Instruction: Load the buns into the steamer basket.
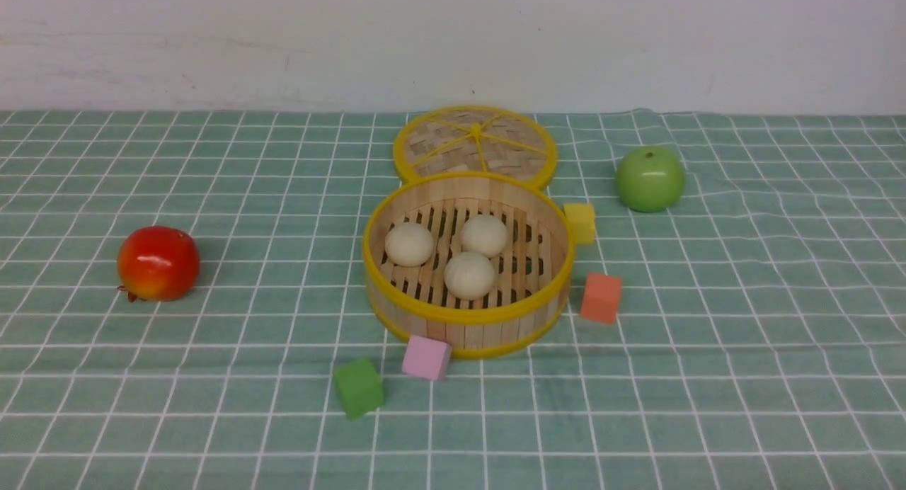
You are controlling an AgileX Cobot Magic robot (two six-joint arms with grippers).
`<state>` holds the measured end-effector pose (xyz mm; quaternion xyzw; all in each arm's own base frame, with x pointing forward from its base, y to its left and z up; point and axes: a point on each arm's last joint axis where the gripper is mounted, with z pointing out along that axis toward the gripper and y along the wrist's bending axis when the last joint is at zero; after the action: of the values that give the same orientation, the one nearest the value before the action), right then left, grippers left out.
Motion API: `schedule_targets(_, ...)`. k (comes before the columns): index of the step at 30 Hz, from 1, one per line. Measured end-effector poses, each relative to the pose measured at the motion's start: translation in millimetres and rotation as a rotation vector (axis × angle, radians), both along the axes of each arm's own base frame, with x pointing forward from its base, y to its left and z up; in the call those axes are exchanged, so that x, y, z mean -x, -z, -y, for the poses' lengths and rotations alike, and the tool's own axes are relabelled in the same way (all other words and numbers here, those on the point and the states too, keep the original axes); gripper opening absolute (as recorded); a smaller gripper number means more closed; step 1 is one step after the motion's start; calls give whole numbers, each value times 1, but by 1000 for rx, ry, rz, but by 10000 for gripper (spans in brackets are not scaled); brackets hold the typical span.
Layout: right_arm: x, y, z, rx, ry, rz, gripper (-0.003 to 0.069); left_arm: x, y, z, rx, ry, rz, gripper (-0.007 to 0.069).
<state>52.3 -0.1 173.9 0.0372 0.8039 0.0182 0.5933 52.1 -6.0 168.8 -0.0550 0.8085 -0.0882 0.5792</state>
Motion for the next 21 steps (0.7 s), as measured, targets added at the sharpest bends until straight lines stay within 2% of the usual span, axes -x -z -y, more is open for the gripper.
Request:
schedule_targets(5, 0, 0, 0, 0, 0, 0, 31, 0, 0, 0, 51, -17, -4, -14)
schedule_targets(21, 0, 0, 0, 0, 0, 0, 57, 0, 0, 0, 58, -20, -5, -14)
